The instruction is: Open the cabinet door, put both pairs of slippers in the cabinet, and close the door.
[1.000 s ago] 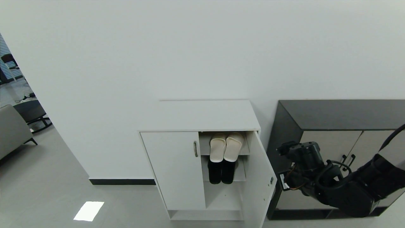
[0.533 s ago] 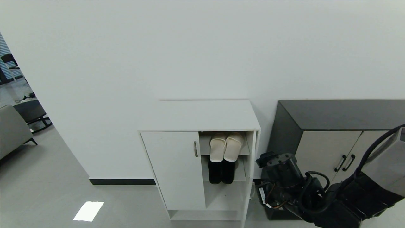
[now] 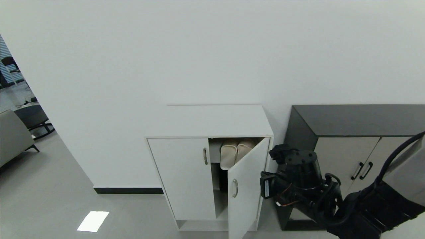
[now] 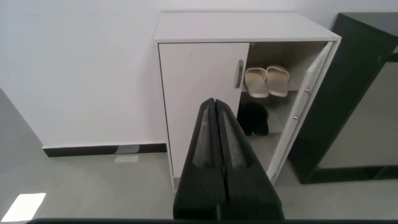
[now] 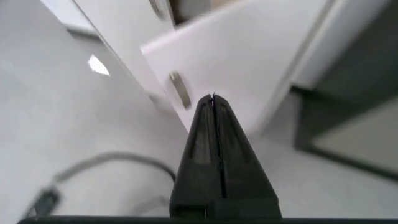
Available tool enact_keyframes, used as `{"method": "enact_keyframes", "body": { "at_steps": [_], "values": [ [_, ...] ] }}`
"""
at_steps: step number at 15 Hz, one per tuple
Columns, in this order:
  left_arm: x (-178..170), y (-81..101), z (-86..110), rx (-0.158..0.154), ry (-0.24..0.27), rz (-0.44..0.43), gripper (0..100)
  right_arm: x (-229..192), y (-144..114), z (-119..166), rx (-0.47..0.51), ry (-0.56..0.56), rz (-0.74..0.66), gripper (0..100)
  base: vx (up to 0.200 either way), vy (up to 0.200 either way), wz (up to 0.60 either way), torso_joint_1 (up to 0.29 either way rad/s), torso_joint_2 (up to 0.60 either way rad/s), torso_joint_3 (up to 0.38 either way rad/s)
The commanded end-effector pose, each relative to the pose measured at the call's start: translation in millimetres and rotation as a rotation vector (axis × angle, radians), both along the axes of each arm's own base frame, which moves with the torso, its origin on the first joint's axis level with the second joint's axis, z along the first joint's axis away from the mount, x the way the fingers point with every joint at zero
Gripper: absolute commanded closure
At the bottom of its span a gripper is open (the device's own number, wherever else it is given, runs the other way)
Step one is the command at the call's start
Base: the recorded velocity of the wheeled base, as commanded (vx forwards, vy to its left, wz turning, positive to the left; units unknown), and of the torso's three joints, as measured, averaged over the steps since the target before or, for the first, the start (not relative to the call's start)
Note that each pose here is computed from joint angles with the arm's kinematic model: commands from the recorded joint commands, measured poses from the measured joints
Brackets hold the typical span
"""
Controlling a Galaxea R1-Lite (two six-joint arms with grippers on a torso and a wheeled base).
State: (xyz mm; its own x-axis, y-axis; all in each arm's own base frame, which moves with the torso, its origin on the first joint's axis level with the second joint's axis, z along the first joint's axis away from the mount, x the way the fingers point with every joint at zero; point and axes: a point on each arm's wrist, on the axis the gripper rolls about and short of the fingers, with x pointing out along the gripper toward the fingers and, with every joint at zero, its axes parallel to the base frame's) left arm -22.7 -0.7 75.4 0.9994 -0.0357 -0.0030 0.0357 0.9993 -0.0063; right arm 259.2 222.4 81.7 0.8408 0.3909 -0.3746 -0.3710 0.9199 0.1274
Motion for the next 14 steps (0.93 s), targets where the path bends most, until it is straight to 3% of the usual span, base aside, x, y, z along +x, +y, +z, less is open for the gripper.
{"method": "enact_keyframes", "body": {
  "at_steps": [1, 4, 14],
  "values": [
    [-0.1, 0.0, 0.4, 0.0, -0.001, 0.0, 100, 3.9, 3.9, -28.6, 0.004, -0.008, 0.009, 100, 0.0, 0.0, 0.0, 0.0, 0.0, 0.0],
    [0.0, 0.0, 0.0, 0.002, 0.0, -0.001, 100, 2.5, 5.7, -40.4, 0.041, -0.019, 0.069, 100, 0.0, 0.0, 0.0, 0.0, 0.0, 0.0],
    [0.0, -0.1, 0.0, 0.003, 0.0, -0.003, 100, 5.1, 20.2, -69.2, 0.031, 0.044, 0.166, 100, 0.2, 0.0, 0.0, 0.004, 0.0, 0.004]
  ]
}}
